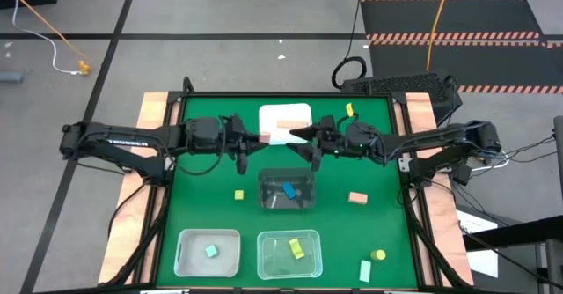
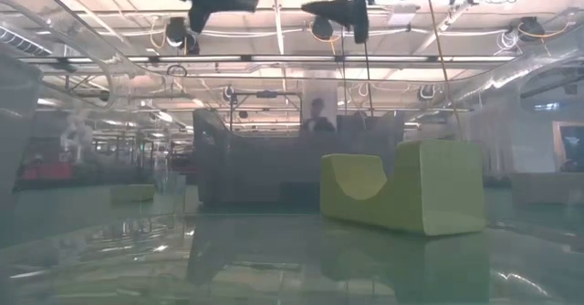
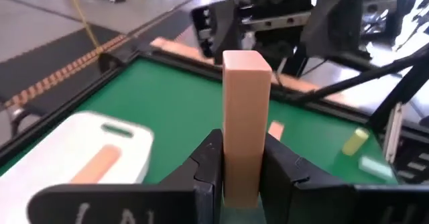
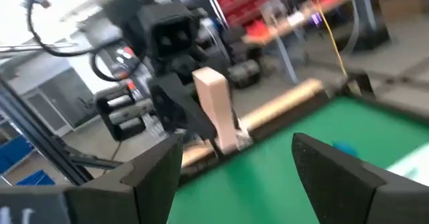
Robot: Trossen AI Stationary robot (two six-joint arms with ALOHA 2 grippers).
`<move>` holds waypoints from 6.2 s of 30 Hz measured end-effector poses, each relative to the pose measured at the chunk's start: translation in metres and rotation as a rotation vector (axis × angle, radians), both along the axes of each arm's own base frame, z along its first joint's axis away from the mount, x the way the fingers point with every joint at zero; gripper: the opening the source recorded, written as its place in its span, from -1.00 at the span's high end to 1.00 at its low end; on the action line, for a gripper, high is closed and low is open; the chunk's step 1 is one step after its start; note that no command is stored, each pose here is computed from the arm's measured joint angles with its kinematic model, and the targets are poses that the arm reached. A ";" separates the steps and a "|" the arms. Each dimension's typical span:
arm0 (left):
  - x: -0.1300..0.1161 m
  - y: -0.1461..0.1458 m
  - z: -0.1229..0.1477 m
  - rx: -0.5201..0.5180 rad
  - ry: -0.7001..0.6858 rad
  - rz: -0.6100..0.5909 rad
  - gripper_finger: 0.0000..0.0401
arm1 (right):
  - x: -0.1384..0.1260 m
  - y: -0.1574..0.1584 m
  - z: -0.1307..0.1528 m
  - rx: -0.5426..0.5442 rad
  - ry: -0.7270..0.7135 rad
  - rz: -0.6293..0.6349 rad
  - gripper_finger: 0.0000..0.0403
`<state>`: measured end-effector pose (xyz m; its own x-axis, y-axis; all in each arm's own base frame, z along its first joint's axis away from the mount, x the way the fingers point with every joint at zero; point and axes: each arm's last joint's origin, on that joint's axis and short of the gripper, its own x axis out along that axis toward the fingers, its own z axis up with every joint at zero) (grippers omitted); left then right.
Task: Sort & place blocks by color
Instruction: Put the left brown block into the white bin, then put the bottom blue block into the black bin
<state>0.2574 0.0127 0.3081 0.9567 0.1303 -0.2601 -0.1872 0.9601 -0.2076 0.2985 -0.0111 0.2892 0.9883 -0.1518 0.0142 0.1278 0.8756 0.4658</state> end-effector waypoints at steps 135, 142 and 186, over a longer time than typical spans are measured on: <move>-0.074 0.097 -0.155 -0.557 0.645 1.150 -0.07 | 0.033 -0.099 -0.115 0.207 0.313 -0.207 -0.35; -0.072 0.097 -0.164 -0.571 0.606 1.140 -0.07 | 0.033 -0.099 -0.115 0.207 0.312 -0.207 -0.35; -0.062 0.081 -0.168 -0.581 0.643 1.022 0.35 | 0.035 -0.092 -0.113 0.279 0.288 -0.053 -0.35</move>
